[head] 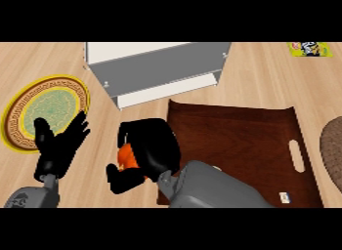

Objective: Pick the squash from the tray and place it in the tiered shelf

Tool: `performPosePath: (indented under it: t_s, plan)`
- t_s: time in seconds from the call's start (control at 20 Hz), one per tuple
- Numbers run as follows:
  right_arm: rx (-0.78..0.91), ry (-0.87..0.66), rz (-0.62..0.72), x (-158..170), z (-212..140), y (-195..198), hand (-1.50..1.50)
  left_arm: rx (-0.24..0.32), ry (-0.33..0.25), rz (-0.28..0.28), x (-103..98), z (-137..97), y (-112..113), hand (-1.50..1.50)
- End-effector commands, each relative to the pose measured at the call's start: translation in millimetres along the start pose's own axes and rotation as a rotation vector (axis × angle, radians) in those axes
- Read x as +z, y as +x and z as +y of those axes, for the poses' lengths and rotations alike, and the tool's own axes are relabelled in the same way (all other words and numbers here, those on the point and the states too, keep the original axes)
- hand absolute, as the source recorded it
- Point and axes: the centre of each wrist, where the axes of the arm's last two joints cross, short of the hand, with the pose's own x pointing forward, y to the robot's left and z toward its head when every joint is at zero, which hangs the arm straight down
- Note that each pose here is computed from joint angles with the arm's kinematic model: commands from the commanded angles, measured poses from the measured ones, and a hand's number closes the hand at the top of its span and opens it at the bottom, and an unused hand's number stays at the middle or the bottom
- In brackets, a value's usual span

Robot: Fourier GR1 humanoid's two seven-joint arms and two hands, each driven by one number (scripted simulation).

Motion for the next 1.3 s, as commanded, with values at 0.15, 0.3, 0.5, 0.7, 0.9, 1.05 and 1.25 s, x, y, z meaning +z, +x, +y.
performPosePath:
  t_s: [0.15,0.3,0.5,0.7,0.9,1.05,1.25]
  plan:
    - [-0.045,-0.196,-0.148,43,-71,89,1.50,0.016,0.035,0.036,7,0,-6,0.00]
    - [-0.053,-0.248,-0.115,50,-99,102,1.50,0.015,0.050,0.049,12,16,-12,0.00]
    - [-0.057,-0.320,-0.104,54,-129,118,1.50,0.026,0.061,0.021,18,9,-12,0.00]
    - [-0.055,-0.340,-0.090,32,-171,127,1.50,0.018,0.060,0.019,5,2,-15,0.00]
    - [-0.114,-0.374,-0.056,22,-209,146,1.50,0.025,0.040,0.017,7,15,-8,0.00]
    - [-0.134,-0.414,-0.032,0,-222,148,1.50,0.016,0.051,0.023,4,9,-5,0.00]
    - [-0.128,-0.430,-0.031,-18,-258,139,1.50,0.014,0.047,0.026,5,6,-7,0.00]
